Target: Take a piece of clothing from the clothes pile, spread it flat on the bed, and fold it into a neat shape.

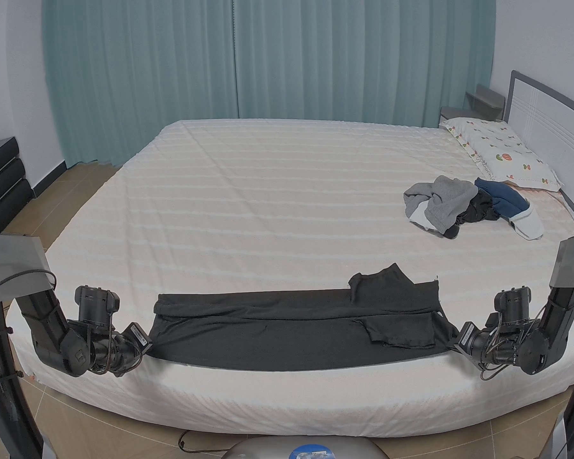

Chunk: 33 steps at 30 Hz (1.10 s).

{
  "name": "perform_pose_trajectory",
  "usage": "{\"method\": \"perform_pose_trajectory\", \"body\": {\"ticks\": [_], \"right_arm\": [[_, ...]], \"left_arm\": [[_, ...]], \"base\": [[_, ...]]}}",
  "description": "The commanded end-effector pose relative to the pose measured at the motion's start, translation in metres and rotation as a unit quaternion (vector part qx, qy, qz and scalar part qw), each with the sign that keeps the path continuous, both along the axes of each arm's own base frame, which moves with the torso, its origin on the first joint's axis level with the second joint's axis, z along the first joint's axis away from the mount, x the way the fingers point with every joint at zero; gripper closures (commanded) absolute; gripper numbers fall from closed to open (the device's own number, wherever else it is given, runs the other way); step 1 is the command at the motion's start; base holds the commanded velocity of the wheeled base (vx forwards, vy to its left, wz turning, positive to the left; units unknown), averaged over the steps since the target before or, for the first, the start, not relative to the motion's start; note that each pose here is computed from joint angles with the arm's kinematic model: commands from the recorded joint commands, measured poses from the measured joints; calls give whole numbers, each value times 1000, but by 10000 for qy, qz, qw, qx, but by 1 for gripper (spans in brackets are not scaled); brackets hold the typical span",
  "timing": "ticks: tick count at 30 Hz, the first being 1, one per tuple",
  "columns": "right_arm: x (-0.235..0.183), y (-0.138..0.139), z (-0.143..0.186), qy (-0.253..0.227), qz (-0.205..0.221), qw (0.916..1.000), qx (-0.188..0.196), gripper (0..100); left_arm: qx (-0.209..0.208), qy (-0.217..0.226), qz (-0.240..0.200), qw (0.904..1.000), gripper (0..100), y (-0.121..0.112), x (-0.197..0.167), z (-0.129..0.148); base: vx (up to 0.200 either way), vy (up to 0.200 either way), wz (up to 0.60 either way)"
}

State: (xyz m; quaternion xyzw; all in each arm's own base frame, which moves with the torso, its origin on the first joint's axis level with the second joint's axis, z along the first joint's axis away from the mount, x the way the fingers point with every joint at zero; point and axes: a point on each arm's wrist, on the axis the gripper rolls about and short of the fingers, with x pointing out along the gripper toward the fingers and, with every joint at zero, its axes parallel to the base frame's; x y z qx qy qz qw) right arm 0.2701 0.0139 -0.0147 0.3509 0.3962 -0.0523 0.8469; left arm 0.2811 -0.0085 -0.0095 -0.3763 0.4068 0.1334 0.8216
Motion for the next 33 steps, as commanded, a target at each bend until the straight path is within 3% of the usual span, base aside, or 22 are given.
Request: {"method": "perform_pose_trajectory", "body": {"ticks": [1,16,17,19,20,28,33], "right_arm": [[-4,-1,6,20,61,9999,-81,100],[-18,-1,-1,311,428,9977,-416,100],[-19,-1,-1,365,430,9975,-416,100],[-18,-1,-2,401,438,9973,-420,100],[-18,-1,-2,401,438,9973,-420,0],[-15,-3,13,59,351,9985,-409,0],[-16,-11,46,-548,159,9974,-447,0]], "left_arm": [[30,-18,-15,10000,100,1,-5,4],[322,226,-383,9985,100,1,-18,-3],[328,234,-386,9984,0,1,-18,-3],[322,256,-392,9984,0,1,-19,-3],[322,264,-392,9984,0,1,-19,-4],[315,129,-342,9988,0,2,-16,2],[256,-413,-154,9987,0,8,-9,28]], "base": [[0,0,0],[0,0,0],[0,0,0],[0,0,0],[0,0,0],[0,0,0],[0,0,0]]}}
